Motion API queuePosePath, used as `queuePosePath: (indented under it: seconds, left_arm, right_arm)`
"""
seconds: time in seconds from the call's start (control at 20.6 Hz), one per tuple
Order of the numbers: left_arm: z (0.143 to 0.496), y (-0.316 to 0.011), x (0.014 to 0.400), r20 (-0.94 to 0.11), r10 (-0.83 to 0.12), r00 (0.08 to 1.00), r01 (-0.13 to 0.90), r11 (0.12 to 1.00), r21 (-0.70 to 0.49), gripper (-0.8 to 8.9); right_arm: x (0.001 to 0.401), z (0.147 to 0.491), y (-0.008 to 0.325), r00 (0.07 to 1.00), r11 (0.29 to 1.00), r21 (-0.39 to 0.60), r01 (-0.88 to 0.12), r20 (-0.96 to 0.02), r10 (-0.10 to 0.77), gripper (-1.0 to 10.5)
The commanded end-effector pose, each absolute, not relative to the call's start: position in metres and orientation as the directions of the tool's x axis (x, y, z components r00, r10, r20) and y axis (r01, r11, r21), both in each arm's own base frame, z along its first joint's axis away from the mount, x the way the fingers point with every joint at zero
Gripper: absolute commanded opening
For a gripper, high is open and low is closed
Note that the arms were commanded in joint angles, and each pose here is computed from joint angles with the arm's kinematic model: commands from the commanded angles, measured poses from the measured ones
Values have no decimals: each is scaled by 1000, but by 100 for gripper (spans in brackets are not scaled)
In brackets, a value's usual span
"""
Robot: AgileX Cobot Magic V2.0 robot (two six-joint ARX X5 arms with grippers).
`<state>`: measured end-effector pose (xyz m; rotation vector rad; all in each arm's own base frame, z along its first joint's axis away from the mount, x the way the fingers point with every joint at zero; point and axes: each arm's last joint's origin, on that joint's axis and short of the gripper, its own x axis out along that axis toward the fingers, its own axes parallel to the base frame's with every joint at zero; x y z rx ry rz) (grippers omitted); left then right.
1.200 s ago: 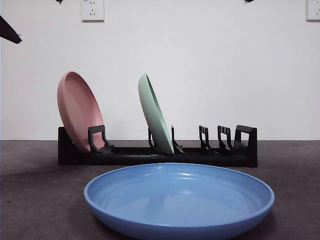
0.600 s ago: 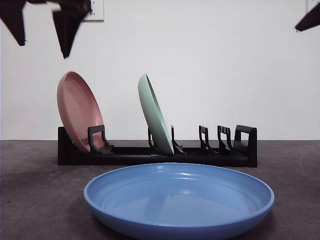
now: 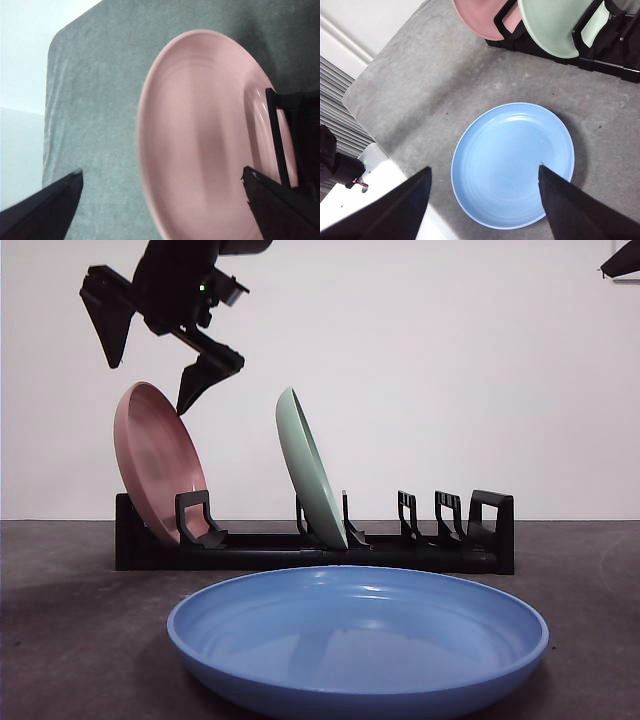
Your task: Place the plate
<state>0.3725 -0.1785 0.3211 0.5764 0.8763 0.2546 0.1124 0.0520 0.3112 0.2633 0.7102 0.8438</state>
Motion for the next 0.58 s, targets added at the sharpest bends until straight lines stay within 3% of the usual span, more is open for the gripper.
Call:
queuePosePath:
  seconds: [0.05,0.34,0.49,0.58]
  left_arm:
    - [319,-178,382,-636,450,627,-8,820,572,489]
    - [316,-173,386,-637,463,616,-37,825,564,422]
    - [316,-173,386,-637,465,615,-37,824,566,285]
    - [316,-173,386,-637,464,616,-38,825,563,245]
  right_arm:
    - [113,314,53,451,637,478,-605,-453,769,338]
    - [113,314,53,443,628,482,-610,-450,776,338]
    - [113,314,53,443,628,480,-613,-449,776,338]
    - [113,314,53,443,628,479,-613,-449,776,338]
